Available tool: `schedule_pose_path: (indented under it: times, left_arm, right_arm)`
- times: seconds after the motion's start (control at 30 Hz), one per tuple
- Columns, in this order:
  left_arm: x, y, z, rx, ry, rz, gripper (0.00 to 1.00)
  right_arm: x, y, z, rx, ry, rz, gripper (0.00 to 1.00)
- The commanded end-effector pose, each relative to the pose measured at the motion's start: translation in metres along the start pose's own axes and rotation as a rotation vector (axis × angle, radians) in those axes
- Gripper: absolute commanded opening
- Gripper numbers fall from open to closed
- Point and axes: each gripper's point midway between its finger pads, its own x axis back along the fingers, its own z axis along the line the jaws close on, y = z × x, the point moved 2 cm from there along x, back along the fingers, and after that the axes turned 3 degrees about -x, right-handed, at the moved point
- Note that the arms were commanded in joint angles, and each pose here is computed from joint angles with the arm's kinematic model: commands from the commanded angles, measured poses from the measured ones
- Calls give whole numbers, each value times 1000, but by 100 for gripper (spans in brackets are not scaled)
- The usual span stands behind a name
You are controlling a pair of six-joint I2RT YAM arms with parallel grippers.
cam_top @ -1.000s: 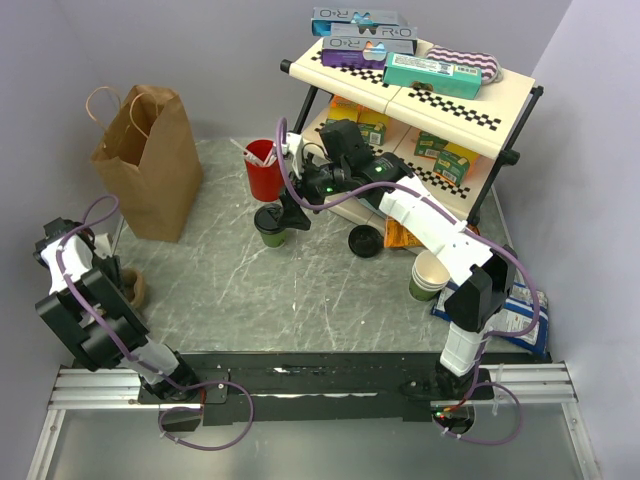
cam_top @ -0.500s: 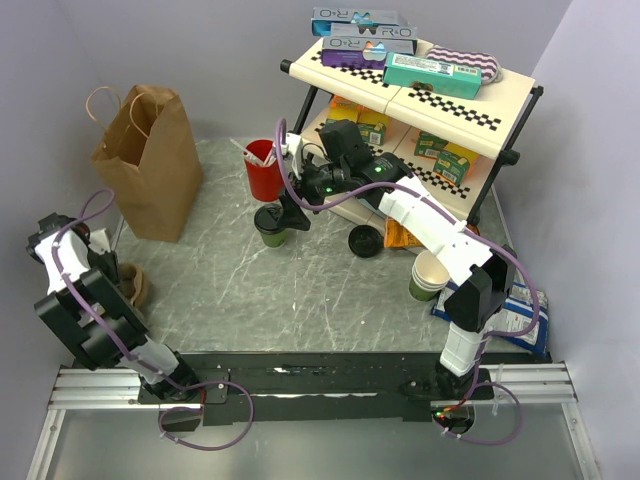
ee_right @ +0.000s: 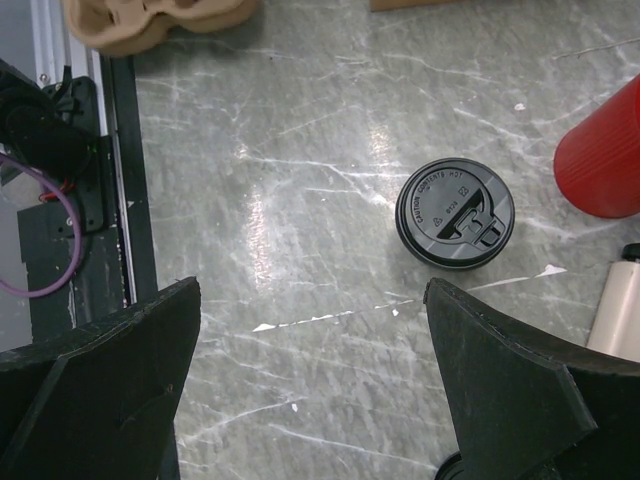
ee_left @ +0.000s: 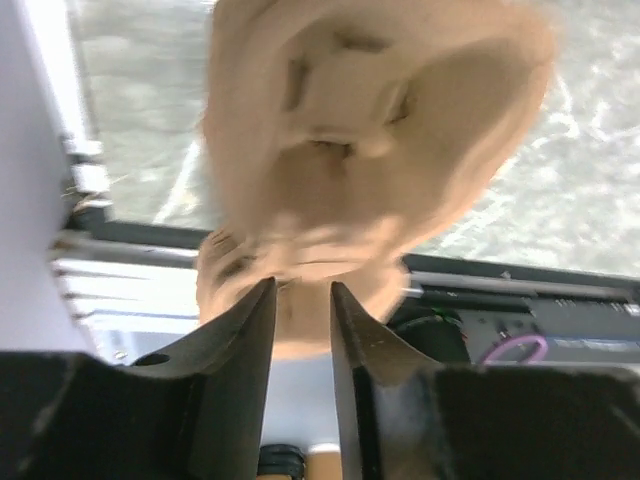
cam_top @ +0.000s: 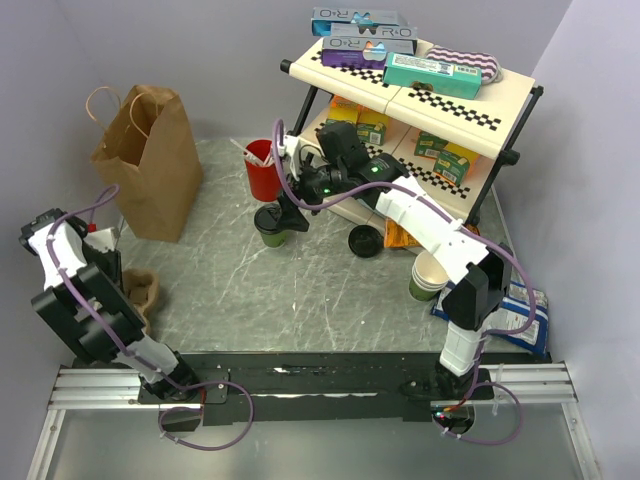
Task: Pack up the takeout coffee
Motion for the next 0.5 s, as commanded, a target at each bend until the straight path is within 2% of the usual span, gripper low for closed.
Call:
schedule_pose_path:
  times: [0.0,0.07,0.13,0.2,0.3,0.4,0.43,0.47]
  left_arm:
    - [3,22,-11,-94,-99,-114,1]
    - [23,45,-21,-181,-136,-355,1]
    - [26,48,-20,-216,-57,-471,1]
    - [25,43,-22,-222,-47,-459,1]
    - [27,29,-26,-175,-80,-360,11]
    - [23,14,-27,-145,-69,-308,37]
    - [26,11,-28,-150,-48,-319,49]
    - [25,9,-25,-150,-21,-327,55]
  right_arm:
    - [-8,8,0,6,13,-24,99]
    - [-10,5,1,3,19,-18,99]
    - [-11,4,2,-1,24,-14,99]
    - [-9,4,3,4,21,-16,99]
    - [-7,0,1,10,4,-7,99]
    - [-8,-3,3,7,9,2,99]
    - [-8,-4,3,3,11,3,99]
    - [-9,-4,4,3,15,2,99]
